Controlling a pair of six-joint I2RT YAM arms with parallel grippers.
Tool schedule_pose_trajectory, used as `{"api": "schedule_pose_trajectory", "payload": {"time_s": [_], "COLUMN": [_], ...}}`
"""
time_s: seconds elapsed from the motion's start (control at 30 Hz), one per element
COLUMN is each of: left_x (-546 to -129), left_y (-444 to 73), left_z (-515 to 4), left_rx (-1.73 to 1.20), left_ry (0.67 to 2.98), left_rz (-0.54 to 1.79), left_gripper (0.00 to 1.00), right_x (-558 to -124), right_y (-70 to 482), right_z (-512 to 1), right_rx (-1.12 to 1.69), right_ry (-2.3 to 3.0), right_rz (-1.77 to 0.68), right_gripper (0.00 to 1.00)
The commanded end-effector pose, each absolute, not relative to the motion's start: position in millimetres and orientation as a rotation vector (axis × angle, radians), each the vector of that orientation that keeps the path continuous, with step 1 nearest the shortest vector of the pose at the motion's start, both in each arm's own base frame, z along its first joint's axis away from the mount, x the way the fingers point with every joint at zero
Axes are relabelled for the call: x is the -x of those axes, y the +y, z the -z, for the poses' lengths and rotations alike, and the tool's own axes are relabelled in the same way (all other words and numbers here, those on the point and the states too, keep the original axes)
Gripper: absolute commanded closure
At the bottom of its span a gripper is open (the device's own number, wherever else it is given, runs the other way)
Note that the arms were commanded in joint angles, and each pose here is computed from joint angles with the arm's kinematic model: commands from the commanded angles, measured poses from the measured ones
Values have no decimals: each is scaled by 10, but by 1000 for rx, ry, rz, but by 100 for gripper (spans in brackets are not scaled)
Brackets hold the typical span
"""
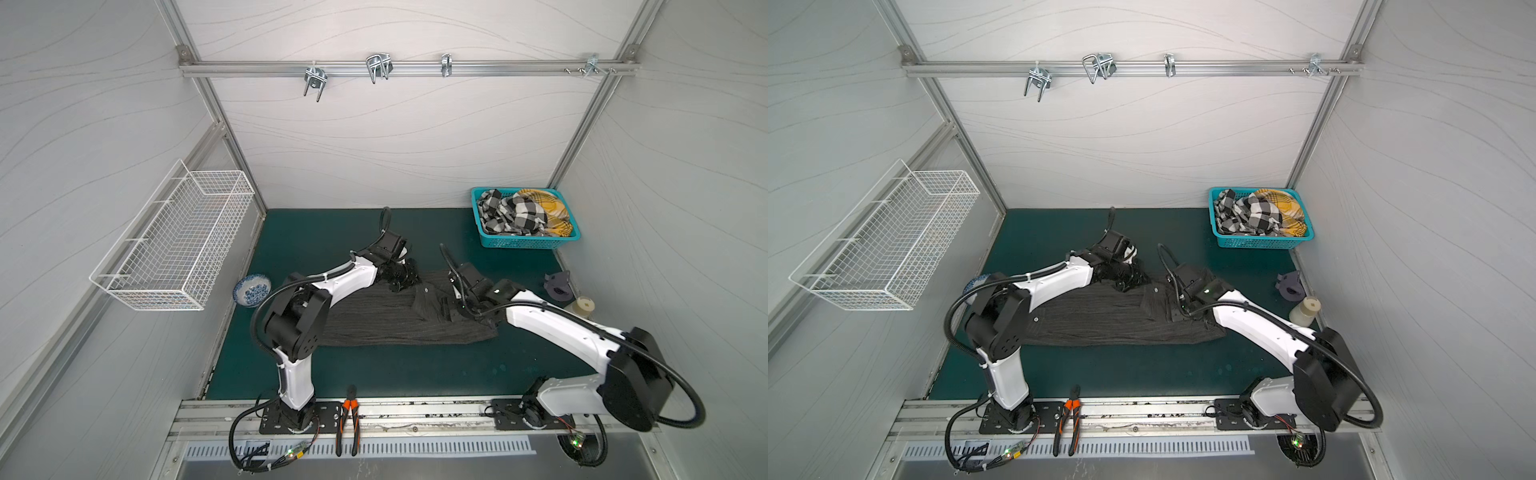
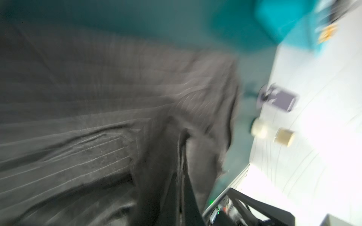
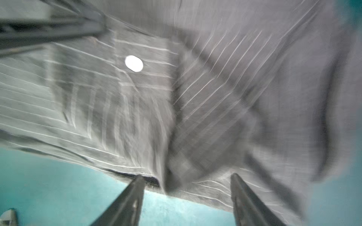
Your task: Fold and stack the long sleeve shirts
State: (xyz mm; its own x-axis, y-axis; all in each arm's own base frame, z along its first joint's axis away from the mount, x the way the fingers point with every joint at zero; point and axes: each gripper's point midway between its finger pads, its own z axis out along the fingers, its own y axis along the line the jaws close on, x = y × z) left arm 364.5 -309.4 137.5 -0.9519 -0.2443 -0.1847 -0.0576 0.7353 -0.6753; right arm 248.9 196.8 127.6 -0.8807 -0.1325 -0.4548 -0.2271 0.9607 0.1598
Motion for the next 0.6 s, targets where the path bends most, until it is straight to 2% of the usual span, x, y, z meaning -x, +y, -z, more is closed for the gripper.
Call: {"api": "schedule_pose_trajectory", "payload": {"time_s": [0.0,0.17,0.57], "left_x": [-3856,-3728,-3413], "left_y": [-2737,-2128,-1168], "left_z": [-2526,-3048,-3035], "left_rx": [217,303,559], "left_ry": [2355,2171,2061], "left_rz": [870,650,333], "left_gripper": [100,100,100], "right_x": [-2515,-2582,-2577], "right_y": [1589,1428,1602], "right_z": [-1632,-1796,-1123], "right_rx": [95,-43,-117], "right_ry": [2637,2604,2825], "right_rz": [-232,-345,-481], "right_gripper": [20,17,23]}}
